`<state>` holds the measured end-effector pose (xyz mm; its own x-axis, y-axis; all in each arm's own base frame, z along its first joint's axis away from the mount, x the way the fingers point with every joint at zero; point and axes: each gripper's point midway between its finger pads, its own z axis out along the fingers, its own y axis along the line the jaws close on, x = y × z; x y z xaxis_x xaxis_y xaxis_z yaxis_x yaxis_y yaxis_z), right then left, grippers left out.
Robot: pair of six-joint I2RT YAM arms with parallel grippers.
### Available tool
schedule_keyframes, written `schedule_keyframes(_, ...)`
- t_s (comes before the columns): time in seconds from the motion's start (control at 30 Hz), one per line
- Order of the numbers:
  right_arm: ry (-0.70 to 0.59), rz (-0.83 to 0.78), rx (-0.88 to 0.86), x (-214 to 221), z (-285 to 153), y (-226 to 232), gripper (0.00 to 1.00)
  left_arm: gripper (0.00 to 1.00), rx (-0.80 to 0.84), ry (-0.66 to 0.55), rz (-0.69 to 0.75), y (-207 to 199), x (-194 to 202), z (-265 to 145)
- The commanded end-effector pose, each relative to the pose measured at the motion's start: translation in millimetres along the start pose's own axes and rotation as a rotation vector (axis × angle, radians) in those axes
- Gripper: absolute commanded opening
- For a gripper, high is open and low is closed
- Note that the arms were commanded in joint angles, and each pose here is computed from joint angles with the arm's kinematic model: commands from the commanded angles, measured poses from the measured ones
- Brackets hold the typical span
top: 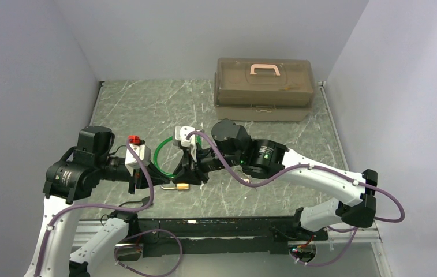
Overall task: Unlock with the key
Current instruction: Pick up the key from the center of the board.
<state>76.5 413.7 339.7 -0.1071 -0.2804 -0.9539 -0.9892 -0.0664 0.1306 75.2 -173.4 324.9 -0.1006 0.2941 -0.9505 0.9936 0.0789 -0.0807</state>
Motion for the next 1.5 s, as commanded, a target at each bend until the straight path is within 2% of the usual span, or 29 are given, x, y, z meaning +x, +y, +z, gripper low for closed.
schedule_keyframes(0.0, -0.065, -0.038, -0.039, -26.7, -5.0, 7.1, 0.26, 0.0, 0.023, -0.027, 0.032, -3.2, -9.9, -0.7)
schedule_keyframes(0.27, -0.066, -0.029, -0.067, -25.2, -8.5, 6.1, 0.01, 0.0, 0.014, -0.018, 0.034, -0.8, -8.1, -0.6)
schedule_keyframes(0.57, -0.053, -0.017, -0.103, -14.2, -11.2, 9.3, 0.0, 0.0, 0.001, -0.018, 0.039, 1.3, -12.1, -1.9)
schedule_keyframes(0.6, -0.048, -0.014, -0.106, -12.7, -11.0, 9.6, 0.0, 0.06, 0.0, -0.019, 0.039, 1.8, -13.2, -2.0)
schedule_keyframes(0.7, -0.056, 0.01, -0.096, -10.0, -12.0, 9.3, 0.0, 0.31, -0.012, -0.016, 0.041, 2.8, -16.0, -3.5)
schedule_keyframes(0.8, -0.113, 0.006, -0.076, -14.1, -19.4, 10.8, 0.0, 0.49, -0.028, 0.006, 0.043, 2.6, -15.5, -6.6)
schedule_keyframes(0.87, -0.161, -0.003, -0.061, -19.6, -27.4, 12.1, 0.0, 0.56, -0.04, 0.029, 0.043, 2.8, -12.3, -8.6)
schedule_keyframes(0.97, -0.212, -0.012, -0.058, -24.7, -34.0, 14.4, 0.0, 0.61, -0.039, 0.057, 0.033, 4.0, -8.2, -9.5)
schedule_keyframes(1.13, -0.245, -0.011, -0.069, -27.8, -36.2, 17.7, 0.0, 0.62, -0.014, 0.025, 0.017, 4.3, -11.8, -5.4)
schedule_keyframes(1.33, -0.301, -0.021, -0.079, -36.8, -35.1, 18.8, 0.0, 0.51, 0.032, -0.035, 0.026, -0.3, -22.4, -1.9)
schedule_keyframes(1.47, -0.313, -0.023, -0.085, -37.9, -33.9, 18.7, 0.0, 0.48, 0.047, -0.045, 0.029, -5.3, -26.6, -3.2)
